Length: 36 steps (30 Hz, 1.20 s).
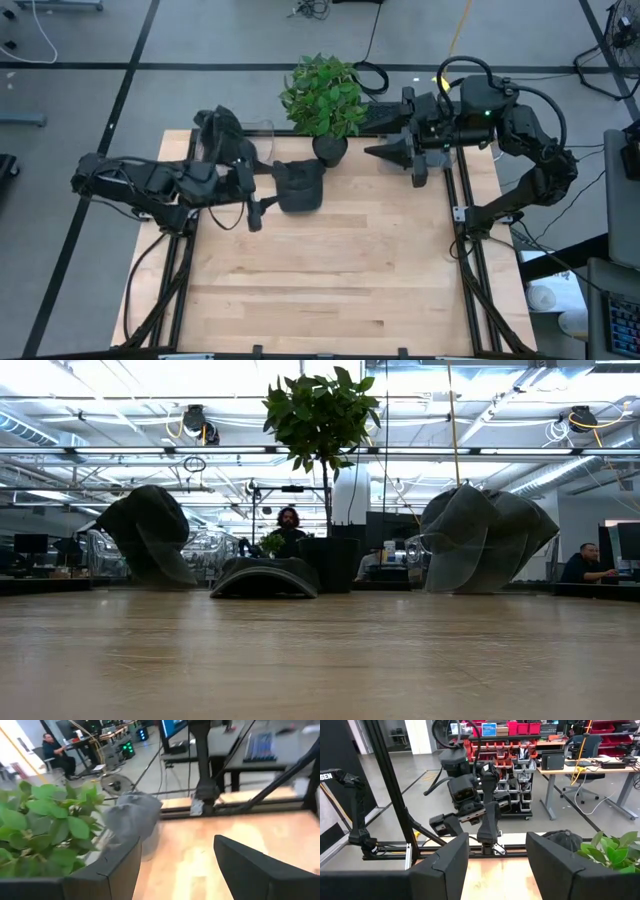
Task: Pick & Place hat
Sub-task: Put the black cap into the left transparent bin
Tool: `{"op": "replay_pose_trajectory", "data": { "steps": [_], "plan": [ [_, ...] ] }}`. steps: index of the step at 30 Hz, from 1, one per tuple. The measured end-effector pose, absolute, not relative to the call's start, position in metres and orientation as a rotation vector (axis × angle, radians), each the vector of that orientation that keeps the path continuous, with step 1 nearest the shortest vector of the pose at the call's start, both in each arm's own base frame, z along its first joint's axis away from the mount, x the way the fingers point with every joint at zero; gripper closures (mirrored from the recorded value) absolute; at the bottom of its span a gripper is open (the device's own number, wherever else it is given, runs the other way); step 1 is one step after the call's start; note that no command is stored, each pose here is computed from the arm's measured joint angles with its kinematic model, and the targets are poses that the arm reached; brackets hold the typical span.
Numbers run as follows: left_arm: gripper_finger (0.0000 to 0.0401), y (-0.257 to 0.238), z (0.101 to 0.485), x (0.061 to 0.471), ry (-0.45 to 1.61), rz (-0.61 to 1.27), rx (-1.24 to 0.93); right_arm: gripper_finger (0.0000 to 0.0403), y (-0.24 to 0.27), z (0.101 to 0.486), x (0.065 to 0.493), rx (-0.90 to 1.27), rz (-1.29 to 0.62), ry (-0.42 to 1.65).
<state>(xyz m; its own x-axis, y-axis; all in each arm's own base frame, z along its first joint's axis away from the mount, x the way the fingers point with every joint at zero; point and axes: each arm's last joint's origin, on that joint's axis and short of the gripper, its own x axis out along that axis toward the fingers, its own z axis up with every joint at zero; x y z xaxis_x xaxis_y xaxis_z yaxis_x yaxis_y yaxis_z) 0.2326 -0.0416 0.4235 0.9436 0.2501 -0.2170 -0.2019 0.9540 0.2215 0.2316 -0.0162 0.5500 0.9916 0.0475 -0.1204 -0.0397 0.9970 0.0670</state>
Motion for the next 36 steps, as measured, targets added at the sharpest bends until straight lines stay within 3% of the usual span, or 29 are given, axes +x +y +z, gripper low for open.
{"op": "replay_pose_trajectory", "data": {
  "steps": [16,27,36],
  "plan": [
    [0.0144,-0.041,0.367,0.255,0.686,0.292,0.418,0.0218,-0.016,0.550,0.232,0.062,0.043,0.123],
    [0.0144,-0.041,0.309,0.290,0.986,0.366,0.464,0.0218,-0.016,0.550,0.232,0.053,0.043,0.122],
    [0.0144,-0.043,0.264,0.317,1.113,0.440,0.411,0.0218,-0.016,0.550,0.232,0.028,0.045,0.122]
  ]
}}
